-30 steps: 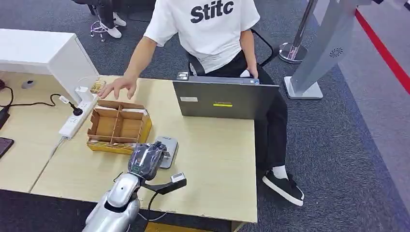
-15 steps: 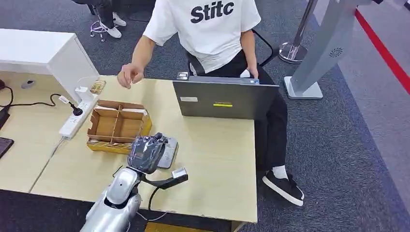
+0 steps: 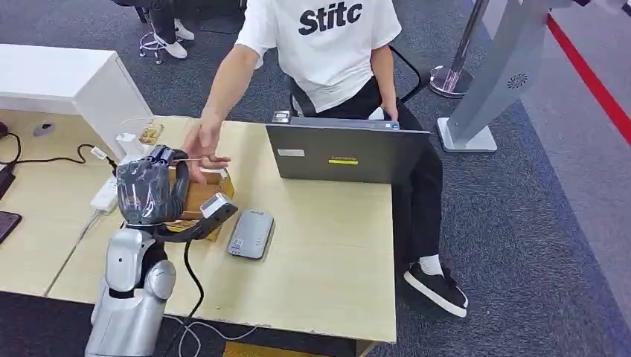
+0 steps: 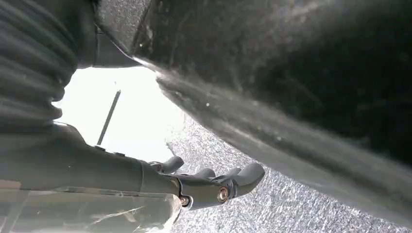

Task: Pass the card to the sensor for recognition and then transmit it.

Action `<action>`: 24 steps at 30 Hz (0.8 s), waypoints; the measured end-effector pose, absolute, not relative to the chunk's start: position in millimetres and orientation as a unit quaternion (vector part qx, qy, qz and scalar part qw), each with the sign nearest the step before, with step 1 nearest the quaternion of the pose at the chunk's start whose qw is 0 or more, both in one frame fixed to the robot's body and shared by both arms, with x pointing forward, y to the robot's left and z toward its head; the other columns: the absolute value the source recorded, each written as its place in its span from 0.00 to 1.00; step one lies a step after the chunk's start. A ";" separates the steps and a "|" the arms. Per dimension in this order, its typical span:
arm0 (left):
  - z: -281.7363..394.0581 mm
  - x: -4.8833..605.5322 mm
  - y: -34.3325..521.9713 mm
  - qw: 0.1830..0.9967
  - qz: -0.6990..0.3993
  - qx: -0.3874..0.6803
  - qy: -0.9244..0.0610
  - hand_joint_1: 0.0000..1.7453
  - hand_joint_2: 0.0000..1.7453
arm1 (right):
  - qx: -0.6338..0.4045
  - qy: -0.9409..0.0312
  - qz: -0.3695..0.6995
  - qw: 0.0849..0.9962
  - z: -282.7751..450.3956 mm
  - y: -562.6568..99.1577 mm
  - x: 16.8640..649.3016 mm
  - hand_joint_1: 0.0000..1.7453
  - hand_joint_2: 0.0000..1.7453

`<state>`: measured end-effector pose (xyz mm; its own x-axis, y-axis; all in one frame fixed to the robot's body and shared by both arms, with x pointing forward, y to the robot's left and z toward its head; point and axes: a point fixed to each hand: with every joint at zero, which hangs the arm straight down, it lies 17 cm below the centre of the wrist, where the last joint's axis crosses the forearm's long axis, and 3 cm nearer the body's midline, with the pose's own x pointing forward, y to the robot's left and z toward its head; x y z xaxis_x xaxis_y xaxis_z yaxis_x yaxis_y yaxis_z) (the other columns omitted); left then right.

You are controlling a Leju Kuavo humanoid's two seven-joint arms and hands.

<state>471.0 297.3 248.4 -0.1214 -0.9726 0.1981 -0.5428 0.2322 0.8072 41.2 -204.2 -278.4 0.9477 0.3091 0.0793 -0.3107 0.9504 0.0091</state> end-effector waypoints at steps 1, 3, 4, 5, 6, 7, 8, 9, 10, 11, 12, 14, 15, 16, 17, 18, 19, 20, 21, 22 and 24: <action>252.7 469.5 299.5 0.369 -0.284 0.552 -0.692 1.00 1.00 | 0.011 -0.038 0.157 0.987 -278.4 -204.2 41.2 0.00 1.00; 260.9 466.4 303.3 0.361 -0.276 0.558 -0.694 1.00 1.00 | 0.011 -0.039 0.157 0.987 -278.4 -204.2 41.2 0.00 1.00; 264.7 464.6 304.5 0.358 -0.271 0.561 -0.696 1.00 1.00 | 0.011 -0.039 0.157 0.987 -278.4 -204.2 41.2 0.00 1.00; 267.6 463.1 305.6 0.356 -0.267 0.563 -0.697 1.00 1.00 | 0.011 -0.039 0.157 0.987 -278.4 -204.2 41.2 0.00 1.00; 270.3 461.8 307.0 0.353 -0.264 0.565 -0.697 1.00 1.00 | 0.011 -0.039 0.157 0.987 -278.4 -204.2 41.2 0.00 1.00; 272.9 460.7 307.3 0.351 -0.261 0.566 -0.698 1.00 1.00 | 0.011 -0.039 0.158 0.987 -278.4 -204.1 41.2 0.00 1.00; 274.9 459.9 308.1 0.350 -0.258 0.568 -0.699 1.00 1.00 | 0.011 -0.039 0.158 0.987 -278.4 -204.1 41.2 0.00 1.00; 276.7 458.9 308.4 0.348 -0.256 0.569 -0.699 0.93 1.00 | 0.011 -0.039 0.158 0.987 -278.4 -204.1 41.2 0.00 1.00; 277.5 457.8 307.5 0.346 -0.256 0.569 -0.701 0.83 1.00 | 0.011 -0.039 0.158 0.987 -278.4 -204.1 41.2 0.00 1.00; 278.6 456.5 306.0 0.344 -0.256 0.568 -0.702 0.58 1.00 | 0.011 -0.039 0.158 0.987 -278.4 -204.1 41.2 0.00 1.00; 278.5 455.4 304.9 0.343 -0.256 0.568 -0.703 0.44 1.00 | 0.011 -0.039 0.158 0.987 -278.4 -204.1 41.2 0.00 1.00; 279.3 452.7 302.8 0.341 -0.255 0.567 -0.705 0.00 1.00 | 0.011 -0.039 0.158 0.987 -278.4 -204.1 41.2 0.00 1.00; 279.9 451.5 301.8 0.340 -0.254 0.567 -0.706 0.00 1.00 | 0.011 -0.038 0.158 0.987 -278.4 -204.1 41.2 0.00 1.00; 280.1 450.6 301.1 0.340 -0.254 0.567 -0.706 0.00 1.00 | 0.011 -0.038 0.158 0.987 -278.4 -204.1 41.1 0.00 1.00; 280.0 449.3 300.3 0.339 -0.253 0.567 -0.707 0.00 1.00 | 0.011 -0.038 0.158 0.987 -278.4 -204.2 41.1 0.00 1.00; 279.4 448.1 299.0 0.339 -0.254 0.566 -0.707 0.00 1.00 | 0.011 -0.038 0.157 0.987 -278.4 -204.2 41.0 0.00 1.00; 278.6 447.1 297.5 0.339 -0.256 0.565 -0.708 0.00 1.00 | 0.010 -0.037 0.157 0.987 -278.4 -204.2 40.8 0.00 1.00; 277.5 446.3 296.3 0.340 -0.258 0.563 -0.708 0.00 1.00 | 0.010 -0.037 0.157 0.987 -278.4 -204.3 40.7 0.00 1.00; 274.8 445.8 294.9 0.342 -0.262 0.560 -0.708 0.00 1.00 | 0.010 -0.036 0.156 0.987 -278.4 -204.3 40.7 0.00 1.00; 270.3 445.7 291.4 0.346 -0.271 0.553 -0.708 0.00 1.00 | 0.010 -0.036 0.154 0.987 -278.4 -204.3 40.6 0.00 1.00; 259.5 444.1 284.2 0.352 -0.289 0.541 -0.707 0.00 1.00 | 0.009 -0.035 0.150 0.988 -278.5 -204.8 40.6 0.00 1.00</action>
